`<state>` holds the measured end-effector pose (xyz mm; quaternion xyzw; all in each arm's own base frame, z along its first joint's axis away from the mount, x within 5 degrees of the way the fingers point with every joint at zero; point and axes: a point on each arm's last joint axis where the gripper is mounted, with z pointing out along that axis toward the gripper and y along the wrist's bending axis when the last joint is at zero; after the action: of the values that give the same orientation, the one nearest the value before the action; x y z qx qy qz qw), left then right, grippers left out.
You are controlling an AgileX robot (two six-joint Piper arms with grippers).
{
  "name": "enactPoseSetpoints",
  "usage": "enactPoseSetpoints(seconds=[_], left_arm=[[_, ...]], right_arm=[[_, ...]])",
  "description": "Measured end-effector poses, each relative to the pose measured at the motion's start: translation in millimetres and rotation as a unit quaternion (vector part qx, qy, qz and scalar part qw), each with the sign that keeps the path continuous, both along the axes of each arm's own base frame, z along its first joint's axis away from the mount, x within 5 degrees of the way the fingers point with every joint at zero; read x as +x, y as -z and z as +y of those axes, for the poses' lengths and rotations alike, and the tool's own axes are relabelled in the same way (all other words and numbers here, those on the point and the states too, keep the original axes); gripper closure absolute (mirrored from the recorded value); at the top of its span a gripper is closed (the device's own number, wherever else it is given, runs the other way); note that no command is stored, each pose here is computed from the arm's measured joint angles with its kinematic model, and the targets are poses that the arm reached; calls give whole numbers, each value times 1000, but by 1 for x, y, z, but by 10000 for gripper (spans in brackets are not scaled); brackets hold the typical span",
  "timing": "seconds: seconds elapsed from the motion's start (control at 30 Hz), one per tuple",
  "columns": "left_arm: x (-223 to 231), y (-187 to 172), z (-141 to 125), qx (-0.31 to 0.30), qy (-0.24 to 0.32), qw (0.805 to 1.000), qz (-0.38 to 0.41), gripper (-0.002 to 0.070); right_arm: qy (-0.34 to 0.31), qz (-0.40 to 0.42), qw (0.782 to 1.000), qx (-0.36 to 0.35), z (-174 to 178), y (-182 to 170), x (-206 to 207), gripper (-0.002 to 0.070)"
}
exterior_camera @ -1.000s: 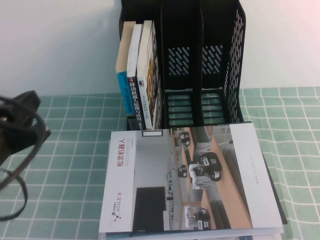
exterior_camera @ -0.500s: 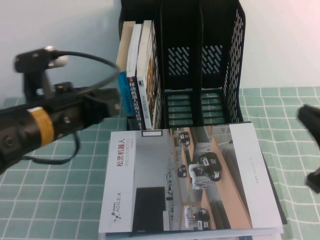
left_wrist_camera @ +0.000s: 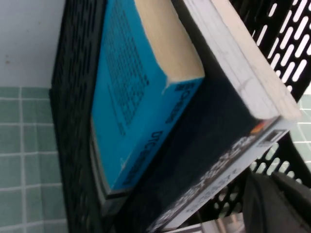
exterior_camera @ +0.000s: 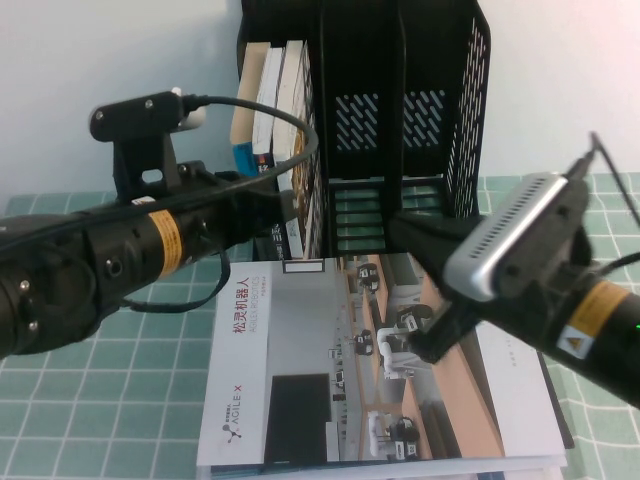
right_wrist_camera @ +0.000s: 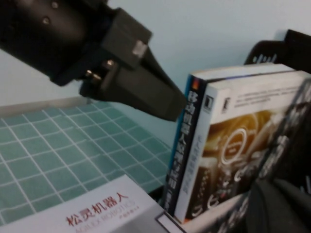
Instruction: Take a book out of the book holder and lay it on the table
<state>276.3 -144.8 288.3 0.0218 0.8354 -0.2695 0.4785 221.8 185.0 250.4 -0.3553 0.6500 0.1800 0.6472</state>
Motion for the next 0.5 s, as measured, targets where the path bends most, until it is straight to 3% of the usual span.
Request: enactPoseSetpoints(seconds=[0.2,0.5], left_arm=[[10,-3,-15,-38,40,998,7,678],[22,-3,-24,-66,56,996,25,678]], right_arm=[[-18,-12,1000,13,27,11,20,678],[-15,-4,1000,9,33,23,28,678]])
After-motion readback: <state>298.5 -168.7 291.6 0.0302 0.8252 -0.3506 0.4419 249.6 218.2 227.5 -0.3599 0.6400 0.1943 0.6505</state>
